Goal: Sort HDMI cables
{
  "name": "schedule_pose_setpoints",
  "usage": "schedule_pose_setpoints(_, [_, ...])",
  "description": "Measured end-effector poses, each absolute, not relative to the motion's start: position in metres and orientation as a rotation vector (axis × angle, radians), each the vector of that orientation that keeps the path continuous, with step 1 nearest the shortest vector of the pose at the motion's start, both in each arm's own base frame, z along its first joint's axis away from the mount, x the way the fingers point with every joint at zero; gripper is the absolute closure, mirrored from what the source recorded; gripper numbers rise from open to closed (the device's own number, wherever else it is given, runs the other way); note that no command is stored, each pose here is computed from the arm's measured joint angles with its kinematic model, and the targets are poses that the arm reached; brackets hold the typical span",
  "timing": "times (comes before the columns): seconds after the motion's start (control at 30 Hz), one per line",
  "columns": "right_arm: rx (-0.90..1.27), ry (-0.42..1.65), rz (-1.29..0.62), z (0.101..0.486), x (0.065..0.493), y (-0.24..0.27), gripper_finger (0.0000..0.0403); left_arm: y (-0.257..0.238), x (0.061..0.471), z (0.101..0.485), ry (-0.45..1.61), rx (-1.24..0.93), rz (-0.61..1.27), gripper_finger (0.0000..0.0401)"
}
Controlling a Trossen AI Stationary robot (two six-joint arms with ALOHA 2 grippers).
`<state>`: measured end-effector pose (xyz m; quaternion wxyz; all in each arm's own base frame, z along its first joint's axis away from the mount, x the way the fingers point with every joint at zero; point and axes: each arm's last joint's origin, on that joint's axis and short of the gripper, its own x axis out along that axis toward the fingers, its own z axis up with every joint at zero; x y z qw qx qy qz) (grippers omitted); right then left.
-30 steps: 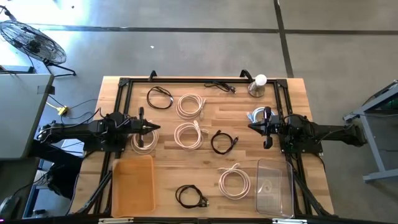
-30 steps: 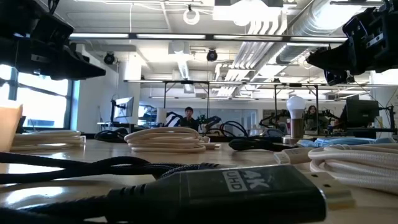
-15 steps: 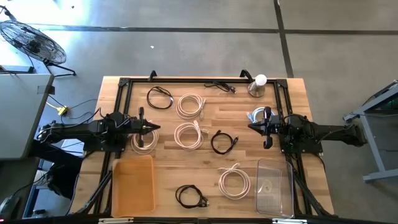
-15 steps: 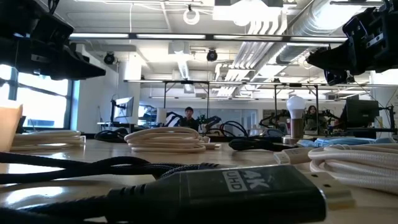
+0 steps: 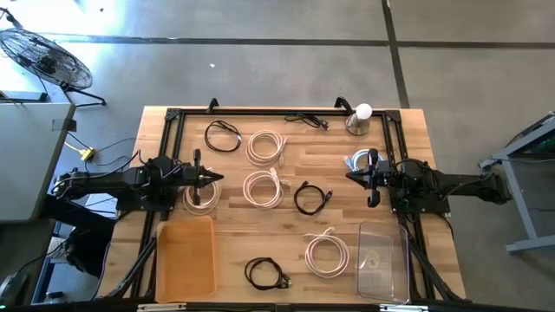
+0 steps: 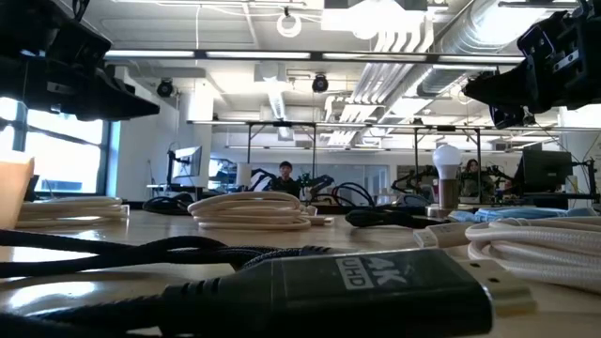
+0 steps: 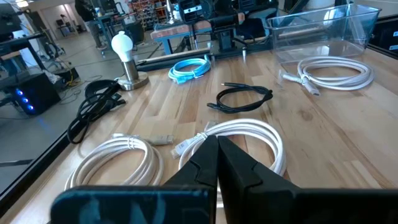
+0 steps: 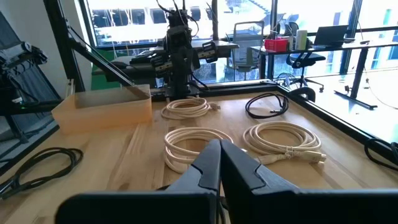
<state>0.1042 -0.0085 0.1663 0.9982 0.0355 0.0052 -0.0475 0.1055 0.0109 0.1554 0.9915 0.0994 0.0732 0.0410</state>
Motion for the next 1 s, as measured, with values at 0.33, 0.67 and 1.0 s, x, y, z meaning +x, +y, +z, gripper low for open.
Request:
schedule_pose_setpoints(0.33, [0.071, 0.011, -0.093, 0.1662, 0.1042, -0.0084, 0.0402, 0.0107, 0.1055, 0.1555, 0.145, 0.189, 0.078, 0.0401])
schedule_pose_setpoints(0.67, [0.077, 0.010, -0.100, 0.1663, 0.1042, -0.0086, 0.0402, 0.0108, 0.1055, 0.1554, 0.146, 0.189, 0.082, 0.0401])
schedule_pose_setpoints(1.0, [-0.019, 0.040, -0.057, 0.1637, 0.1042, -0.0074, 0.0402, 0.0109, 0.1055, 0.1554, 0.148, 0.228, 0.081, 0.0401])
